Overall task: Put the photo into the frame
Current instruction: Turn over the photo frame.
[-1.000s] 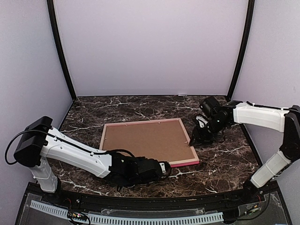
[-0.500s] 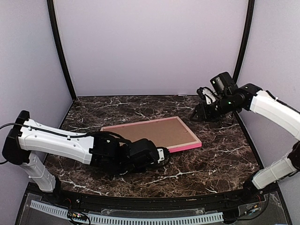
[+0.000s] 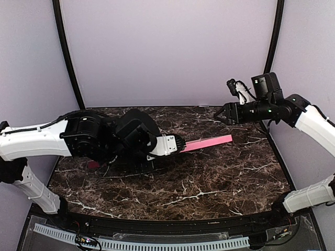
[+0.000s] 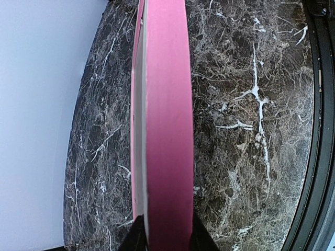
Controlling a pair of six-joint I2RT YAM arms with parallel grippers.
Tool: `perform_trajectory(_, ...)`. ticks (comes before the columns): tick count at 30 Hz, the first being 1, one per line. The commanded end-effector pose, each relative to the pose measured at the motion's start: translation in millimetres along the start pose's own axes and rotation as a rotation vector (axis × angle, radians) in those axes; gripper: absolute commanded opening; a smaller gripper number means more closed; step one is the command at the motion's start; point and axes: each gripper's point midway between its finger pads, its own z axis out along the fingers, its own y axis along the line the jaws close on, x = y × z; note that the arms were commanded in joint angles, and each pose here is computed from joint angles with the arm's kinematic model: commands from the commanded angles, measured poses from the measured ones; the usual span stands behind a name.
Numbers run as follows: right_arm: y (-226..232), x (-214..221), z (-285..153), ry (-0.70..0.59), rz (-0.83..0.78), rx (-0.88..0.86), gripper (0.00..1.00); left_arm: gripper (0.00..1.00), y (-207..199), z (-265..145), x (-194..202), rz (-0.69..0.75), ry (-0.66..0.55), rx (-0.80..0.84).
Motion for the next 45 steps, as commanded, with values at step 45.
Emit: perform_trajectory(45, 44, -29, -21, -0.251, -0.258, -0.174, 0.85, 0.0, 186, -77, 7, -0.606, -0.382, 0.142)
